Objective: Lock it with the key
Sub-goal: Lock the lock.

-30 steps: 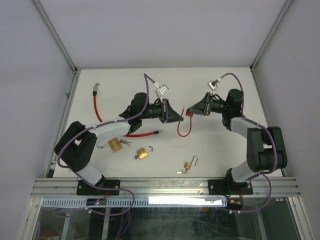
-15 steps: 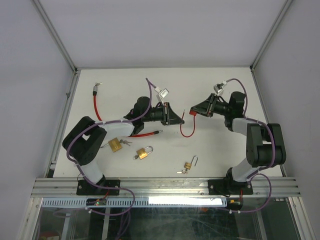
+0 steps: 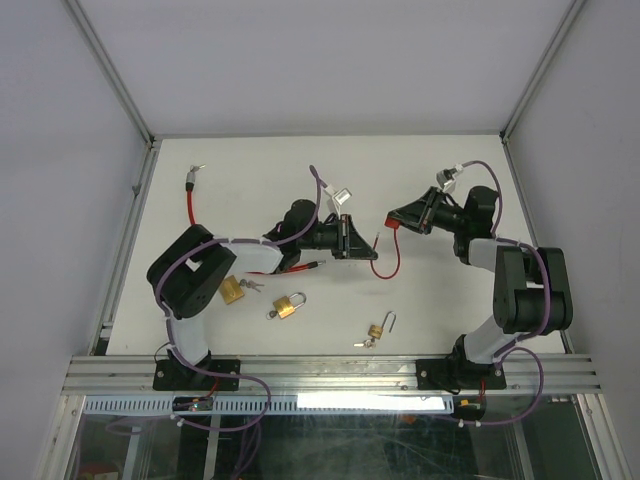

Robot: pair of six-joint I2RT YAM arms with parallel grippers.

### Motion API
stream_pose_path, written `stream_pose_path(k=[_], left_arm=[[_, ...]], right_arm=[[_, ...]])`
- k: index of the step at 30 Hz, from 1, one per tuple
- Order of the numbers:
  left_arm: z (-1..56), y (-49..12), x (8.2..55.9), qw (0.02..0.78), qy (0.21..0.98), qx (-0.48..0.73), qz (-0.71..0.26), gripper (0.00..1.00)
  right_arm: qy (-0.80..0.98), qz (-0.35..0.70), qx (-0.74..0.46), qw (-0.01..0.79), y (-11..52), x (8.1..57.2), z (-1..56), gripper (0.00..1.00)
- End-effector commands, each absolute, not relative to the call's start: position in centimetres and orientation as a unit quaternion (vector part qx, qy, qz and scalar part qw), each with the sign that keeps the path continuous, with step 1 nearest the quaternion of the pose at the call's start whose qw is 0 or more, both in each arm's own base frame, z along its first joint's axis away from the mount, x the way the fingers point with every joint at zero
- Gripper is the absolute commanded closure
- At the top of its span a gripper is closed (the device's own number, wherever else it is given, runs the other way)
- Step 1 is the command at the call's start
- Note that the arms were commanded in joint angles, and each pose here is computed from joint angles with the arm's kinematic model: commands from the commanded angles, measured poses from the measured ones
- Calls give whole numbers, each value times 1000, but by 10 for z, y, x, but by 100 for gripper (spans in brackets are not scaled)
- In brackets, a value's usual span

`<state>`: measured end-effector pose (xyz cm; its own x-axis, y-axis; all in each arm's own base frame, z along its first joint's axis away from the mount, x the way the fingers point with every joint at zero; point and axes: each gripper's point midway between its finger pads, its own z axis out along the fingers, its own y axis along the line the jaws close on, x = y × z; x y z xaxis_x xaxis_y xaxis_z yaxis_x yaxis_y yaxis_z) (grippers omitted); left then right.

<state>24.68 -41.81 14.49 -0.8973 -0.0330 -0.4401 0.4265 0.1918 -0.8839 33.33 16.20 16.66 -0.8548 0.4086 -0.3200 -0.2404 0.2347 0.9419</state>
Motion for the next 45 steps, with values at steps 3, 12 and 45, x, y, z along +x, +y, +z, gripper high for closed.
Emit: stream_pose_path(k=[3, 12, 45], left_arm=[[179, -438, 243, 194, 709, 169, -656, 100], [175, -446, 244, 184, 708, 174, -659, 100], [176, -450, 258, 187, 713, 161, -656, 100]], right_arm=[[731, 620, 42, 282, 162, 336, 178, 100], [729, 625, 36, 276, 166, 334, 178, 100], [728, 631, 17, 268, 174, 327, 181, 100]])
